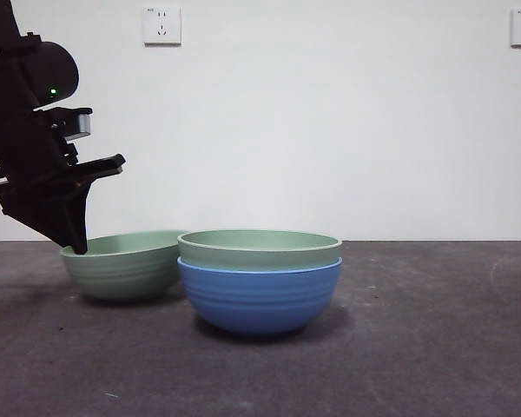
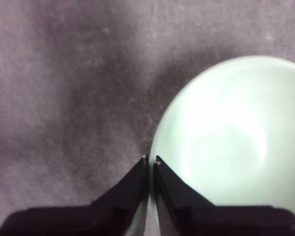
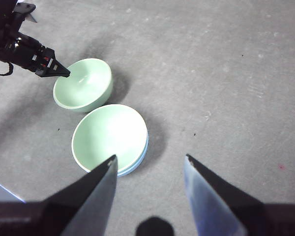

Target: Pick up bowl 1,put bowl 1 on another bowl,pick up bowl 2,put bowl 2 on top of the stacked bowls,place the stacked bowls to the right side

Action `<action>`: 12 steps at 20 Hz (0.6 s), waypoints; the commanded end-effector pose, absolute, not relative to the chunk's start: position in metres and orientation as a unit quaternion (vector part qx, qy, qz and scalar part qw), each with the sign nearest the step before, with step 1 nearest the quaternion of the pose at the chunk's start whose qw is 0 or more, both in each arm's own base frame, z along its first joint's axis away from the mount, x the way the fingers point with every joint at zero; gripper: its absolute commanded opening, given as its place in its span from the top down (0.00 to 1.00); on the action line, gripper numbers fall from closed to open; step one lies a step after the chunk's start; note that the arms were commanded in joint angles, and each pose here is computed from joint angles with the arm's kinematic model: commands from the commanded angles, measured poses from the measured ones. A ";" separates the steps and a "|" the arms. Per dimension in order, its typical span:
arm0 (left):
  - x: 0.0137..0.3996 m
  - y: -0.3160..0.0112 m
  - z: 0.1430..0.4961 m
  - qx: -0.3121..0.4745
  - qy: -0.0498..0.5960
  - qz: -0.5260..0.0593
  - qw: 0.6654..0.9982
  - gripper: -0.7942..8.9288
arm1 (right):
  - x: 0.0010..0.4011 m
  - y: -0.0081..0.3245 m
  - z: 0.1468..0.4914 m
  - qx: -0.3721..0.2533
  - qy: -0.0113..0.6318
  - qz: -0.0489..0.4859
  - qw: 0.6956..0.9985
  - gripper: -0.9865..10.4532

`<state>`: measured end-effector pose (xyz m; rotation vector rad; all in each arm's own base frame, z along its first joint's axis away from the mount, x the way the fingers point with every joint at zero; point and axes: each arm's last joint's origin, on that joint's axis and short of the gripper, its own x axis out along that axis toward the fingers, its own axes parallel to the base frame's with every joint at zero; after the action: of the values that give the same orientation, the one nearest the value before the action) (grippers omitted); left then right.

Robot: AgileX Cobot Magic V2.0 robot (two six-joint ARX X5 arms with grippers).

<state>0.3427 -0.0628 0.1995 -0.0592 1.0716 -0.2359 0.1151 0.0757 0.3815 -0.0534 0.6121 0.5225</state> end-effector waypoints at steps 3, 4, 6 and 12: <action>0.341 -0.063 0.205 -0.027 0.503 -0.113 0.857 0.93 | 0.115 0.076 0.380 -0.023 0.302 0.251 0.919 0.72; 0.339 -0.062 0.211 -0.026 0.494 -0.115 0.861 0.93 | 0.115 0.076 0.380 -0.023 0.303 0.251 0.919 0.72; 0.333 -0.062 0.229 -0.032 0.471 -0.128 0.872 0.93 | 0.115 0.076 0.380 -0.023 0.304 0.251 0.919 0.72; 0.291 -0.075 0.288 -0.044 0.411 -0.214 0.885 0.93 | 0.115 0.076 0.379 -0.023 0.304 0.251 0.919 0.72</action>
<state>0.2920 -0.0718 0.2870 -0.0969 0.8580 -0.4245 0.1148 0.0755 0.3808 -0.0558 0.6198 0.5216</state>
